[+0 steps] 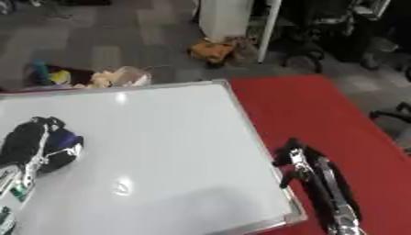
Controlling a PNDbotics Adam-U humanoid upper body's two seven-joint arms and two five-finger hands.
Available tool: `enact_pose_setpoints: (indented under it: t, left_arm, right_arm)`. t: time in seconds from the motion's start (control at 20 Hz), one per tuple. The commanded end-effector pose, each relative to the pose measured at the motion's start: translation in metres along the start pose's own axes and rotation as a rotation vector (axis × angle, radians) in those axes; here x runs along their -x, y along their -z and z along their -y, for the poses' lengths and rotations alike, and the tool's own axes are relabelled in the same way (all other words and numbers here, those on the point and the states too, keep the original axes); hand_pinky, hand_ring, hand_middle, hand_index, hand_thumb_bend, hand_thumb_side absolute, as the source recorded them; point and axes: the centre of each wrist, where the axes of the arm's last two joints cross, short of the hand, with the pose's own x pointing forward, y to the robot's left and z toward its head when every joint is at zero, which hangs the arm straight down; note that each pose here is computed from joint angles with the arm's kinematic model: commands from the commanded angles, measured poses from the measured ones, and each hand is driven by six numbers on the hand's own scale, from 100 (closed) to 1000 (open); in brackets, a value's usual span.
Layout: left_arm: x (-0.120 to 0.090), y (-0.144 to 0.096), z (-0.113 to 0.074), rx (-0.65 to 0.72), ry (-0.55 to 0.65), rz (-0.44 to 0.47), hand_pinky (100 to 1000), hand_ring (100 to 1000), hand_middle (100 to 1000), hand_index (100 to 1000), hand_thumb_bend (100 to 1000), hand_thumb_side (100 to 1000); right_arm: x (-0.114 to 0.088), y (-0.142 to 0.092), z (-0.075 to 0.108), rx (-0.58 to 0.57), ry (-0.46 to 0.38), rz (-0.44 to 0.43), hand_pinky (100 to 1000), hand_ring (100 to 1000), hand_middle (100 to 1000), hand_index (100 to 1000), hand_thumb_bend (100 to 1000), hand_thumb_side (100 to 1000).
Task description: Wipe the whiteboard clean with a brush.
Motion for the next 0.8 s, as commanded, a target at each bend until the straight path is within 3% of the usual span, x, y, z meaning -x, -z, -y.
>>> enact_pose_setpoints:
  t: [0.05,0.4,0.65,0.7,0.75,0.8]
  left_arm:
    - [0.039,-0.004,0.009,0.041,0.058,-0.104,242,530,412,618,352,380]
    - [0.057,-0.007,0.011,0.047,0.058,-0.162,240,531,410,586,355,381]
    - [0.05,-0.006,0.01,0.045,0.046,-0.138,239,531,410,583,356,381]
    - [0.046,-0.005,0.009,0.043,0.043,-0.124,238,531,410,582,411,456]
    - [0.042,-0.005,0.008,0.041,0.039,-0.108,238,531,410,582,355,382]
    - [0.036,-0.004,0.007,0.039,0.037,-0.089,238,531,410,582,354,383]
  right_arm:
    - [-0.007,0.002,0.003,0.008,-0.007,0.028,309,581,492,600,100,839]
    - [-0.007,0.002,0.004,0.008,-0.008,0.03,309,581,492,600,100,839]
    - [-0.007,0.002,0.004,0.007,-0.008,0.031,309,581,492,600,100,839]
    - [-0.007,0.002,0.004,0.007,-0.008,0.031,309,581,492,600,100,839]
    - [-0.007,0.002,0.004,0.007,-0.007,0.031,309,581,492,600,100,839]
    - [-0.007,0.002,0.004,0.006,-0.007,0.031,309,581,492,600,100,839]
